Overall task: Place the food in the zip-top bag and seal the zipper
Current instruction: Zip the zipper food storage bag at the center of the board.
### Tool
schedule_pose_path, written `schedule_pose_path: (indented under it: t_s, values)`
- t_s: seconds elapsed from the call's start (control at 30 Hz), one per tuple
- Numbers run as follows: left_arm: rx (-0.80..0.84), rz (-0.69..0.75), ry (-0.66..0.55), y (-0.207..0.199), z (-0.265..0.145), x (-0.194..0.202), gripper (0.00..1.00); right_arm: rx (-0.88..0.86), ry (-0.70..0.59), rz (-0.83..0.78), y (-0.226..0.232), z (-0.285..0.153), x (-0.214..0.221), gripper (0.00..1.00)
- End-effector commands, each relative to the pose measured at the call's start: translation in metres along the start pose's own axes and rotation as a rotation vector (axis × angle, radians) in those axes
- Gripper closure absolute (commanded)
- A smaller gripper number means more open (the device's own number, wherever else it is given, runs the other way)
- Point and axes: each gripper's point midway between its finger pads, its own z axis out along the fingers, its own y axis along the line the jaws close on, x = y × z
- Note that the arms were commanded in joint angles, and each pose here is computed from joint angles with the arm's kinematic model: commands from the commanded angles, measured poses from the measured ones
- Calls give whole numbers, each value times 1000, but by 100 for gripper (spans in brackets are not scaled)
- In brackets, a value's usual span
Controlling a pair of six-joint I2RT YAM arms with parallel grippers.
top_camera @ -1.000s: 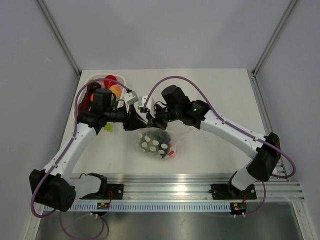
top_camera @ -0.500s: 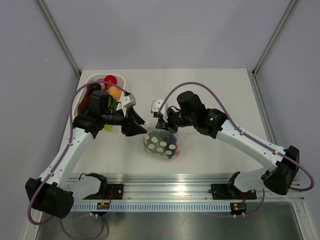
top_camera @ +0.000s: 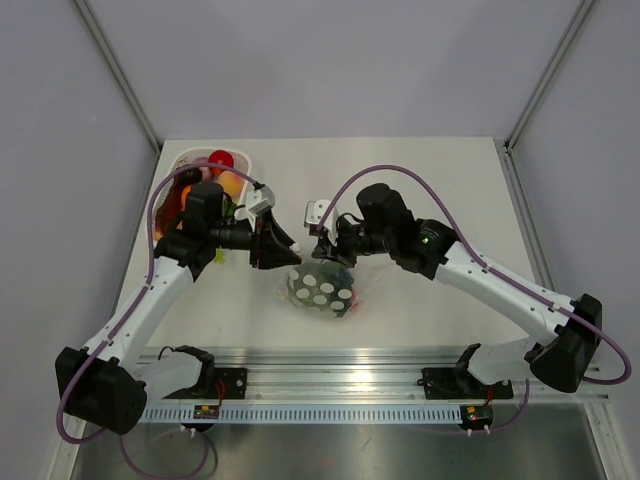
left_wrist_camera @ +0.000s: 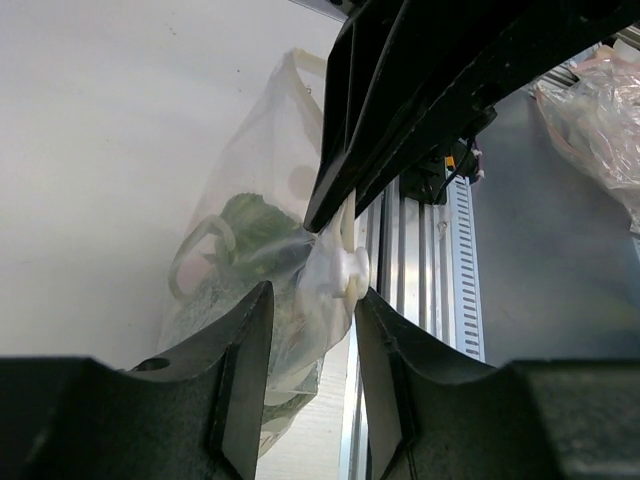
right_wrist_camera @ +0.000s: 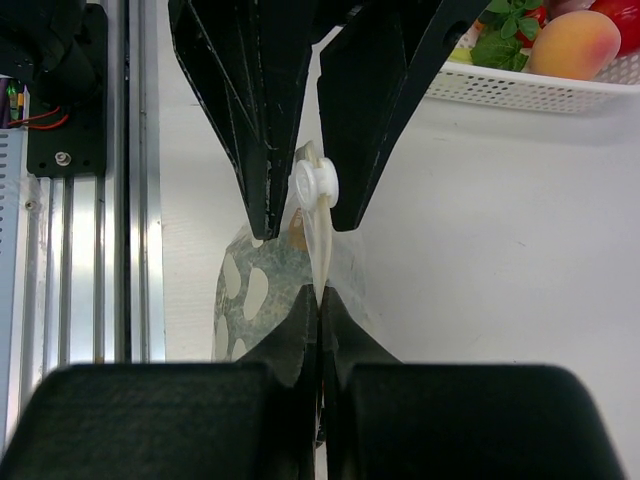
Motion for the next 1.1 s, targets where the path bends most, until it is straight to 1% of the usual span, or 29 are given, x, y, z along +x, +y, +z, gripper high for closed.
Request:
schedule_pose_path:
  t_s: [0.0,0.03,0.13,0.17,0.3,0.33,0.37,0.43,0.47,0.67,0.8,1.07]
  values:
    - [42,49,-35,-5,5,-15,61,21,-103,-33,-10,-5,-32,100]
    - [48,46,-31,-5,6,-15,63,18,-102,-35,-9,-3,-32,100]
    - [67,54,-23,-8,8,-14,83,17,-103,-35,-9,-3,-32,100]
    - [71,52,-18,-7,8,-14,99,14,-102,-31,-9,-3,-32,100]
    - [88,30,9,-9,8,-9,100,11,-123,-36,-8,-7,-39,100]
    - [90,34,11,-9,8,-8,100,6,-125,-36,-8,-7,-41,89]
    - [93,37,10,-10,8,-8,100,3,-123,-33,-7,-8,-42,80]
    - [98,45,9,-12,7,-7,100,0,-136,-41,-8,-10,-49,59]
    - [99,49,7,-13,7,-7,100,-7,-133,-42,-7,-9,-49,56]
    - [101,63,1,-16,6,-8,100,-51,-148,-41,-5,-7,-61,52]
    - [102,70,-2,-18,5,-8,100,-94,-142,-35,-4,-2,-67,45]
    - [98,90,-9,-21,3,-11,100,-119,-130,-9,-5,8,-66,46]
